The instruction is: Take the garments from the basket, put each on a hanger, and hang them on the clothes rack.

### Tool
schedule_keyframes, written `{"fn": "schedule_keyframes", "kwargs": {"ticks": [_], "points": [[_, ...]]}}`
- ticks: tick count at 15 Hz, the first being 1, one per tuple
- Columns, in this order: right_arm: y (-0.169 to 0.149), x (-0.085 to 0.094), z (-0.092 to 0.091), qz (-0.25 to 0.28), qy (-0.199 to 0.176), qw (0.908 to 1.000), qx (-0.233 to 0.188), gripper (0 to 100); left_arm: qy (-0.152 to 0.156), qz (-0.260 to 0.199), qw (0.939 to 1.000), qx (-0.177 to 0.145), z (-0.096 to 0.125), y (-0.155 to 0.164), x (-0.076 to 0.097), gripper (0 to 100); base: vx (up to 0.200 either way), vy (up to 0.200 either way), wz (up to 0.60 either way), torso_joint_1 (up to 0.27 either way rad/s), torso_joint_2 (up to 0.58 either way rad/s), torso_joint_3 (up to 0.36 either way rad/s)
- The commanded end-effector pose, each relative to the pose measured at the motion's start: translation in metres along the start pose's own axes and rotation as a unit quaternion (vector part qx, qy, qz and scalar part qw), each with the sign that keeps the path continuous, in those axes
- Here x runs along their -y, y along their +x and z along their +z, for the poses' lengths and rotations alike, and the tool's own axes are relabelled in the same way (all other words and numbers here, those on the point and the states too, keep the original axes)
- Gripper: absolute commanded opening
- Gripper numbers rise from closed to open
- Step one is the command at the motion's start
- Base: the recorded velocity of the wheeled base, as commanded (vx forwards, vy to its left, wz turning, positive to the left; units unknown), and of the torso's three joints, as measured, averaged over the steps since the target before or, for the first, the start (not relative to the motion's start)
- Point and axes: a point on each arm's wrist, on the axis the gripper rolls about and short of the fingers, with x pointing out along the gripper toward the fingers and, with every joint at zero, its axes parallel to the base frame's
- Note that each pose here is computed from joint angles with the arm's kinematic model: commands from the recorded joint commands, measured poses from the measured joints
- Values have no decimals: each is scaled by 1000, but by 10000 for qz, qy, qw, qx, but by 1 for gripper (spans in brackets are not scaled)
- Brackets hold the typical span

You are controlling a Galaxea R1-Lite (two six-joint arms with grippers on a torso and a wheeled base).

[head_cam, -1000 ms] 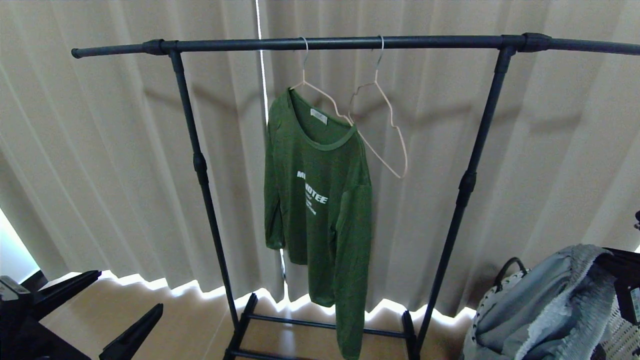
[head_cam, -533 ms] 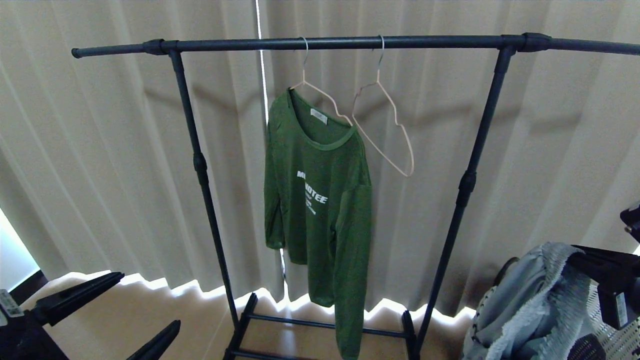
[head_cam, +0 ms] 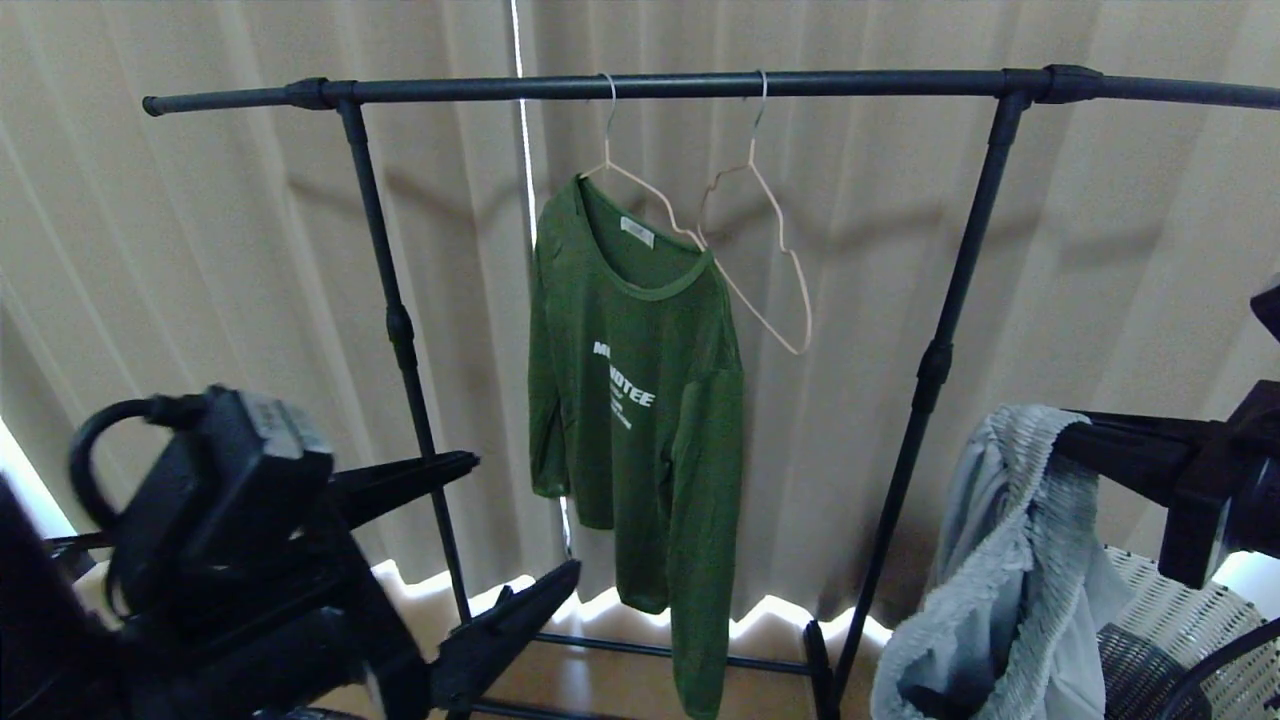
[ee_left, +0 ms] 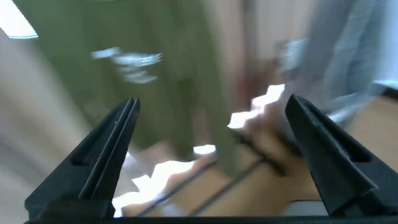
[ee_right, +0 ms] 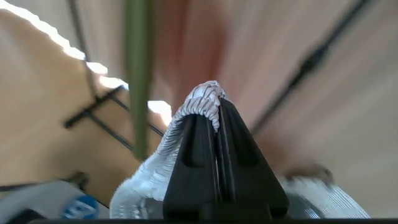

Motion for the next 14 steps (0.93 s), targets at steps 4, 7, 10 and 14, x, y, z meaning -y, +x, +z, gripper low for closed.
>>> {"fn": "schedule_keyframes", "kwargs": {"ticks": [4, 7, 10, 14], "points": [[7, -13, 21, 770, 204, 9965, 258, 0, -988, -853, 9865, -989, -26, 92, 54, 100, 0, 0, 0, 0, 0, 0], [5, -21, 29, 1029, 310, 9932, 451, 0, -1380, -1005, 9770, -1279, -39, 114, 78, 100, 0, 0, 0, 0, 0, 0], [4, -26, 35, 1366, 322, 9869, 799, 0, -1546, -873, 9723, -1519, -52, 127, 98, 100, 0, 0, 0, 0, 0, 0], [1, -28, 38, 1527, 306, 9838, 889, 0, -1702, -724, 9698, -1590, -59, 140, 95, 100, 0, 0, 0, 0, 0, 0]]}}
